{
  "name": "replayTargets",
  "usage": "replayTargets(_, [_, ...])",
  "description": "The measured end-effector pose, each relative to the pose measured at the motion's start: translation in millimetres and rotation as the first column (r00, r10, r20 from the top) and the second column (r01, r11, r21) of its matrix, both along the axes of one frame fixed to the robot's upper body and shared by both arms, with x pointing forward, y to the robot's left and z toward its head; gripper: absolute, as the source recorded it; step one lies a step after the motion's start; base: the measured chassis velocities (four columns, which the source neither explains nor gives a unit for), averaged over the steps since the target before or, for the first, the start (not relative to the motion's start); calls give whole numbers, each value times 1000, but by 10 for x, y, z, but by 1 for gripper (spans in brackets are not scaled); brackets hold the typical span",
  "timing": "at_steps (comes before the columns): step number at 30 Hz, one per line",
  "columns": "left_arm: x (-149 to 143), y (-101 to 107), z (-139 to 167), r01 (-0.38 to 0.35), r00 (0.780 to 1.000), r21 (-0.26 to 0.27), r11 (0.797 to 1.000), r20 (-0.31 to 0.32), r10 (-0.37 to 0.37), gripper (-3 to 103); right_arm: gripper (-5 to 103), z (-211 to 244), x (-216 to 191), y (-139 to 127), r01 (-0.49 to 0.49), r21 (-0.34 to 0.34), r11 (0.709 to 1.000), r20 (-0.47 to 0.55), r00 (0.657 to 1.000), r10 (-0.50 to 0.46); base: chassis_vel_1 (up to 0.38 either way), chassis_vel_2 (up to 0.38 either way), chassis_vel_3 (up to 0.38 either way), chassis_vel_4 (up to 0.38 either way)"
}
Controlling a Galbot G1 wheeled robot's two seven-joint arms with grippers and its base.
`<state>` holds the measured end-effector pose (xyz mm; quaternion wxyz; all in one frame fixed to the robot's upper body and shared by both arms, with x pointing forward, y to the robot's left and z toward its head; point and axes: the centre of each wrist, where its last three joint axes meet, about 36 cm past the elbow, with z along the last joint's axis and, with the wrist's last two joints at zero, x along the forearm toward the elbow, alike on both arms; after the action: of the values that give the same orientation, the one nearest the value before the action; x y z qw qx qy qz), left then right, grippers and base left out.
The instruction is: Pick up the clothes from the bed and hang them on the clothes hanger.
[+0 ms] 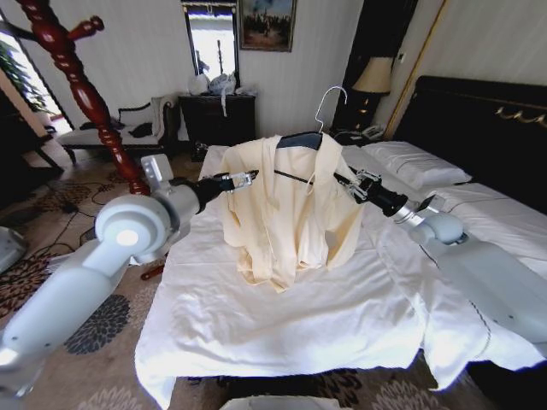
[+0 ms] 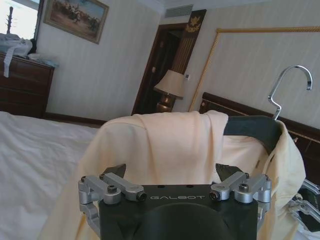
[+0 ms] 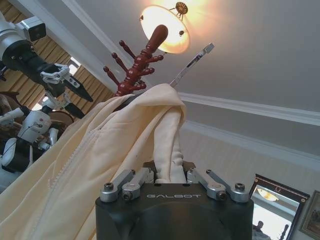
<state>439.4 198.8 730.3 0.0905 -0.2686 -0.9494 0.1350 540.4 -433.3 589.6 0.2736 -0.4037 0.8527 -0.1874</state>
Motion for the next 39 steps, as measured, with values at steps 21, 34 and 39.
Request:
replayTargets(21, [167,-391,-104,67,997,-20,998,-26,-68,89,23,-81,68,-15,-1,6,1000,3,1000,1,0,0,0,0])
replayTargets(34, [225,-381,-106,52,999,-46,998,-4,-52,45,23,-131,74,-38,-6,-2,1000,7,1000,6,0,0,0,0])
replayTargets(39, [234,-386,-101,53,999,-57,997,3,-53,29,23,-133,83,-53,-3,-3,1000,11,1000,3,0,0,0,0])
